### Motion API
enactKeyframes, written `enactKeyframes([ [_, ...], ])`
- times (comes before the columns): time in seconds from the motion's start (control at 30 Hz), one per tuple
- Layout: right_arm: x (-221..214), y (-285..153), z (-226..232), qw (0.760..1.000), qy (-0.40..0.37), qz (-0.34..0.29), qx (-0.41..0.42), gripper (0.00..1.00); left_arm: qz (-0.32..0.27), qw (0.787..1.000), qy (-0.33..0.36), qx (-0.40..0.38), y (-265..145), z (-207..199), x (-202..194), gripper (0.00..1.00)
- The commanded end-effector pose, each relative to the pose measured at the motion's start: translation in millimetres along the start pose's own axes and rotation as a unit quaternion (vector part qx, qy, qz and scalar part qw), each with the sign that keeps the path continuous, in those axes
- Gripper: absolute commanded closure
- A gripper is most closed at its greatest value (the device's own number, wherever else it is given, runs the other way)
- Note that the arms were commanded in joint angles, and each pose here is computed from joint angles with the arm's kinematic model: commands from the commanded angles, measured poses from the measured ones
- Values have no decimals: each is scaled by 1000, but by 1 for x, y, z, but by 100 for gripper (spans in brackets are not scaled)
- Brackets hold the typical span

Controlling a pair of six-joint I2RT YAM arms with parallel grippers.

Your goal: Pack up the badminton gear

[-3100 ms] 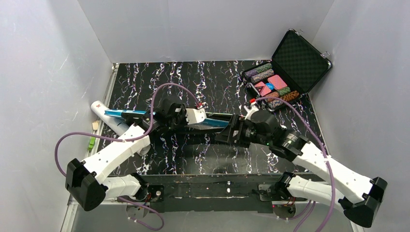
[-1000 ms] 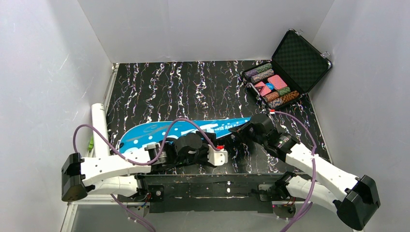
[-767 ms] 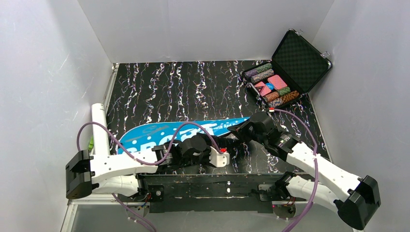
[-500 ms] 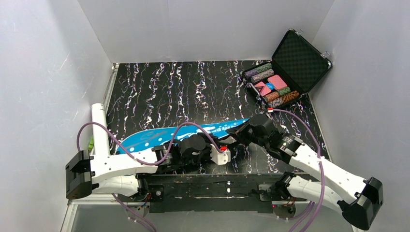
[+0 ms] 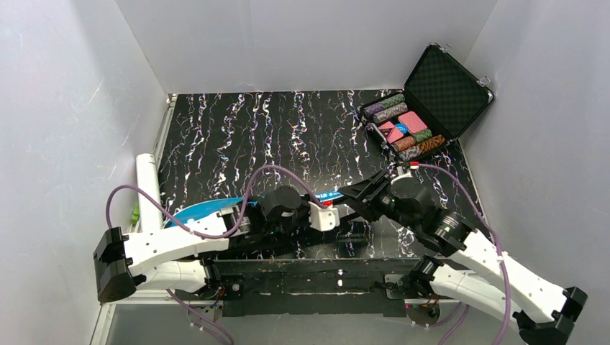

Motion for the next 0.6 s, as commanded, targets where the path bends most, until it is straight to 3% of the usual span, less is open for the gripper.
enactKeyframes([
  [0.0,9,-27,32,994,-25,-18,101,38,-31,997,-69,-15,-19,26,31,100],
  [0.13,4,-34,41,983,-68,-13,168,41,-27,993,-112,-27,-26,47,43,100],
  [0.37,-7,-17,53,983,-77,37,165,42,-34,997,-70,4,-27,60,47,100],
  [0.57,2,-10,63,981,-86,6,175,42,-37,997,-70,0,-30,60,47,100],
])
Point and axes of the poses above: each gripper's point midway between its finger pads, its own y axis out along the fingers, its own z axis along the line the jaws close on, x = y × z, the point moved 5 cm from there along -y, back along the fingers, and after that the axes turned 12 degrees about -y, right-handed, at the moved point
